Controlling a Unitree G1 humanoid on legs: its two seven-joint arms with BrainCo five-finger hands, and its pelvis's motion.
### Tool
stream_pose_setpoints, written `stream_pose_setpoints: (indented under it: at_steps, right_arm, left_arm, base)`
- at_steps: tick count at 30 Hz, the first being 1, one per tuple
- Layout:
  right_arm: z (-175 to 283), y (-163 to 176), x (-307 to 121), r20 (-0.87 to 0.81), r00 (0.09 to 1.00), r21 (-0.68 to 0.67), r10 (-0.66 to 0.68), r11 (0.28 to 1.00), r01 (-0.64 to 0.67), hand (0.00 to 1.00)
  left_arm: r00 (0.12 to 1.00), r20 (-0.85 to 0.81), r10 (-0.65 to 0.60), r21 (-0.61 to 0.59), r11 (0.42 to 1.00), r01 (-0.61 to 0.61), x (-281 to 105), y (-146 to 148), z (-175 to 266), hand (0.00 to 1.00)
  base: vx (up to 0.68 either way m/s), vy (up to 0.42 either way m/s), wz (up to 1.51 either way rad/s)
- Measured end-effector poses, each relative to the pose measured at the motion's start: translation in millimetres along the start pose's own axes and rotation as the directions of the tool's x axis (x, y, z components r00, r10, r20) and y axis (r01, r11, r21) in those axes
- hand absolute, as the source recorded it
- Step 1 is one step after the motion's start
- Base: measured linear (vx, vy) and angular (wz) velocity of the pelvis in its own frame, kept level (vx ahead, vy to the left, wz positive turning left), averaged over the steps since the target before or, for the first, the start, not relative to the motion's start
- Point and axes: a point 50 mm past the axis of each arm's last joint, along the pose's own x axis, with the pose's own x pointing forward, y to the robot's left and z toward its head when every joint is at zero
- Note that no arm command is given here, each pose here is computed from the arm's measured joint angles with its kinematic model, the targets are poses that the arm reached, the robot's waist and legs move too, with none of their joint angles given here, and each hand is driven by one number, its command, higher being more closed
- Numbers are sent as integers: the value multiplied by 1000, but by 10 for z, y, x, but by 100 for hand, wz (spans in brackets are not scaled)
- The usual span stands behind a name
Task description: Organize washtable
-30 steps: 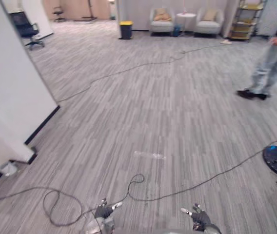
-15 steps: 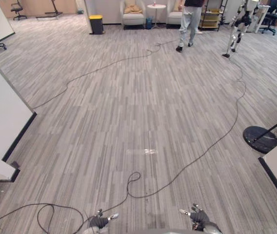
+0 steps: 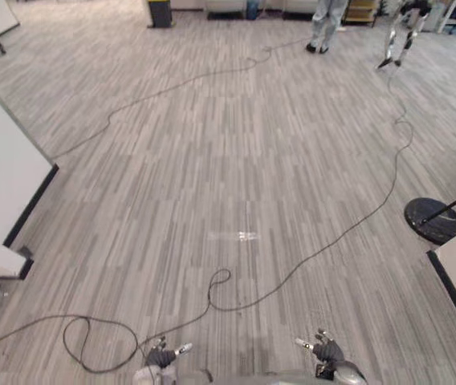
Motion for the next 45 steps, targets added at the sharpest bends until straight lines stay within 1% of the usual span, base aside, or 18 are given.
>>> stream_pose_setpoints:
  at_steps: [1,4,7,9,12,15,17,21,24,28,30,34,35,37,38,40,42,45]
  right_arm:
    - [9,13,0,6,1000,4,-2,1000,2,0]
    - [35,-52,11,8,1000,-7,-29,1000,29,0]
    - [42,-71,16,4,1000,-25,-29,999,29,0]
    - [-5,-51,16,-21,1000,-45,-20,999,19,0]
    - [-41,-7,7,-31,999,-36,-11,999,10,0]
    - [8,46,15,-8,1000,-54,10,999,-11,0]
    - [29,46,18,2,1000,-74,20,997,-19,0]
    - [152,110,34,52,997,-85,50,995,-45,0]
    - [143,107,33,50,998,-78,45,996,-41,0]
    - [183,40,30,70,997,-79,27,997,-21,0]
    - [172,25,27,57,998,-86,20,996,-15,0]
    - [16,44,-9,6,1000,-45,4,999,-4,0]
    - [-17,41,-17,-3,1000,-9,-11,1000,11,0]
    - [-27,6,-18,-7,1000,10,-26,1000,26,0]
    - [-31,-70,-21,-8,999,17,-48,999,48,0]
    - [-44,-111,-23,-14,998,33,-65,997,65,0]
    - [-133,-76,-38,-46,997,42,-58,997,60,0]
    - [-174,-71,-43,-65,996,42,-57,997,60,0]
  left_arm:
    - [999,29,19,-22,1000,-19,8,62,66,0]
    - [999,44,24,-58,998,-22,12,29,90,0]
    - [998,55,25,-77,997,-21,11,-6,107,0]
    - [998,47,51,-108,993,-46,-3,60,71,0]
    - [996,30,87,-114,990,-83,-7,164,48,0]
    - [994,-4,107,-79,991,-107,-10,248,-3,0]
    - [995,-11,95,-66,993,-96,-11,220,-22,0]
    - [999,9,35,-56,998,-34,33,-4,74,0]
    - [999,12,32,-40,999,-31,27,-3,62,0]
    - [1000,11,19,-103,994,-18,7,-148,25,0]
    - [999,20,37,-126,991,-34,3,-106,39,0]
    - [998,47,48,-119,992,-42,-1,-43,86,0]
    - [997,54,48,-111,993,-41,3,-36,105,0]
    - [998,47,37,-94,995,-32,2,-59,89,0]
    - [1000,26,12,-56,998,-10,-3,-108,37,0]
    - [1000,11,5,-46,999,-5,-2,-121,7,0]
    - [1000,10,27,-26,999,-26,7,-15,21,0]
    - [999,-2,35,-16,999,-35,4,25,-4,0]
  base:
    - [88,-72,10]
    - [214,15,-11]
    - [241,170,-58]
    - [400,295,-98]
    - [484,229,-55]
    - [527,168,-14]
    - [373,64,-2]
    - [462,-25,29]
    - [579,-169,62]
    - [519,-202,50]
    - [420,-153,-13]
    - [396,-119,-18]
    - [289,-45,-13]
    - [287,49,-10]
    - [276,141,-8]
    - [165,136,6]
    - [137,96,23]
    - [96,77,6]
